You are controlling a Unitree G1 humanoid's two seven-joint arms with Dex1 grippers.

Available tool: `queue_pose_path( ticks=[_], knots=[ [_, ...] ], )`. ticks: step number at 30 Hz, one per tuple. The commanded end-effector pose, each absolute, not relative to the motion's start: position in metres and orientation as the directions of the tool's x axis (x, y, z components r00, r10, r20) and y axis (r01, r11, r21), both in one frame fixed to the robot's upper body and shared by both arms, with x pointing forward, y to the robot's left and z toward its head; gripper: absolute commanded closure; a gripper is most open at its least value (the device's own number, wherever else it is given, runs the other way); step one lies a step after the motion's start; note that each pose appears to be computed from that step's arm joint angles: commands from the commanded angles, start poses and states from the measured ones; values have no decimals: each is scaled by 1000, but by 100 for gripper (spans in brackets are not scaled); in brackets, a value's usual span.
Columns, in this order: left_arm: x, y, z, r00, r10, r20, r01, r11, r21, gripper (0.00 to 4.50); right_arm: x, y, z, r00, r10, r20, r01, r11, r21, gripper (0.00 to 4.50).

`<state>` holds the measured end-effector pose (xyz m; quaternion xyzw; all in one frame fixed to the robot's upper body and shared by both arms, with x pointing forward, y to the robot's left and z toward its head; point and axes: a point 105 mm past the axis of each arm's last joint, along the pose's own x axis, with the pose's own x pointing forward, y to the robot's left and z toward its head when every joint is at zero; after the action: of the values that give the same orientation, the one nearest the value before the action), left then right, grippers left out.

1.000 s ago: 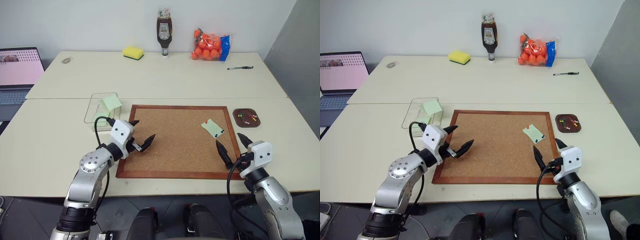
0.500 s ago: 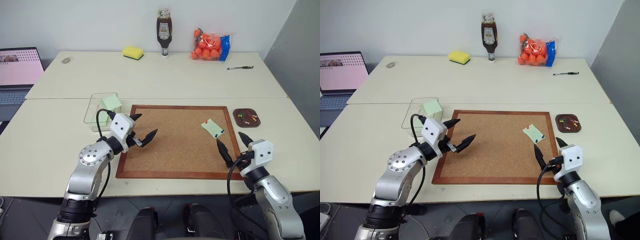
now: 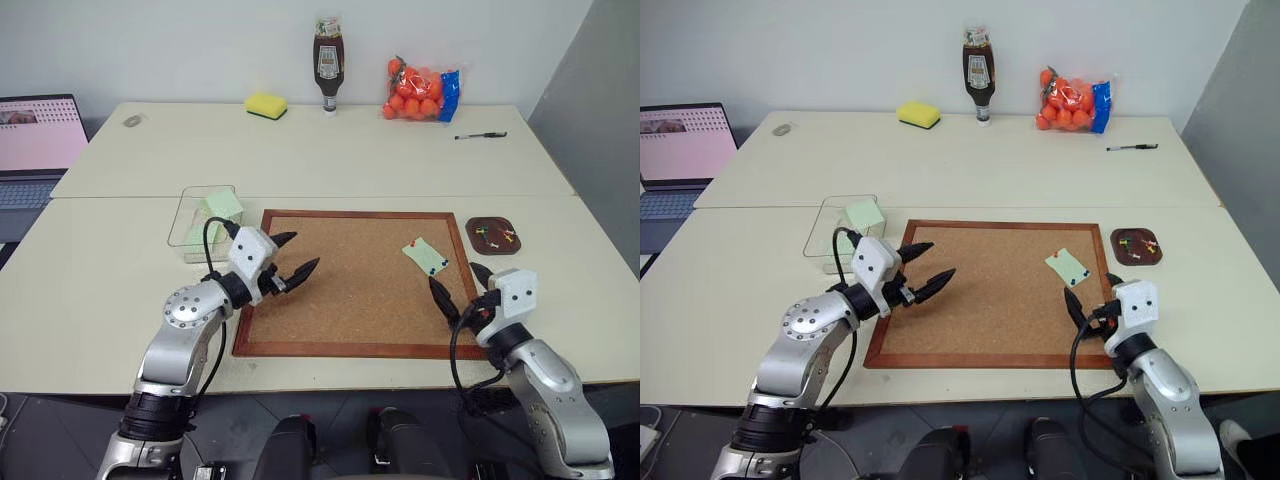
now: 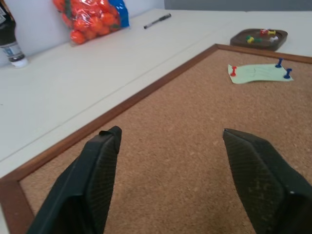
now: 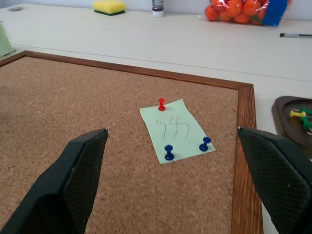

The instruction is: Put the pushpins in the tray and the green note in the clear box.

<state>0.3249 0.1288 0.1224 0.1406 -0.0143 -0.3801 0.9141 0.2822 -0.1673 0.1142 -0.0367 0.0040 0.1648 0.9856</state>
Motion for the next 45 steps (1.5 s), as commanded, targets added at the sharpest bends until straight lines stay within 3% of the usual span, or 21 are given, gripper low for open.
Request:
queue_pose_path(
  ticks=[1, 13, 17, 22, 27, 35, 45],
  knots=[
    [326, 121, 127, 683, -726, -80, 711, 635, 302, 215, 289, -163, 137, 940, 342, 2, -341, 937, -77, 0],
    [337, 108, 112, 637, -757, -144, 759, 583, 290, 448, 319, -150, 143, 911, 392, -130, -406, 908, -103, 0],
    [341, 102, 113, 624, -770, -132, 769, 575, 278, 448, 331, -146, 145, 907, 395, -148, -412, 904, -113, 0],
    [331, 74, 120, 486, -868, -101, 865, 462, 195, 448, 341, -145, 150, 907, 397, -143, -413, 904, -113, 0],
    [332, 58, 112, 437, -888, -140, 893, 411, 183, 448, 344, -141, 149, 901, 407, -149, -426, 896, -123, 0],
    [335, 50, 77, 400, -874, -277, 915, 365, 169, 448, 354, -146, 146, 907, 386, -167, -409, 901, -142, 0],
    [328, 46, 72, 367, -883, -294, 930, 338, 146, 448, 371, -144, 130, 890, 390, -234, -434, 883, -177, 0]
  ],
)
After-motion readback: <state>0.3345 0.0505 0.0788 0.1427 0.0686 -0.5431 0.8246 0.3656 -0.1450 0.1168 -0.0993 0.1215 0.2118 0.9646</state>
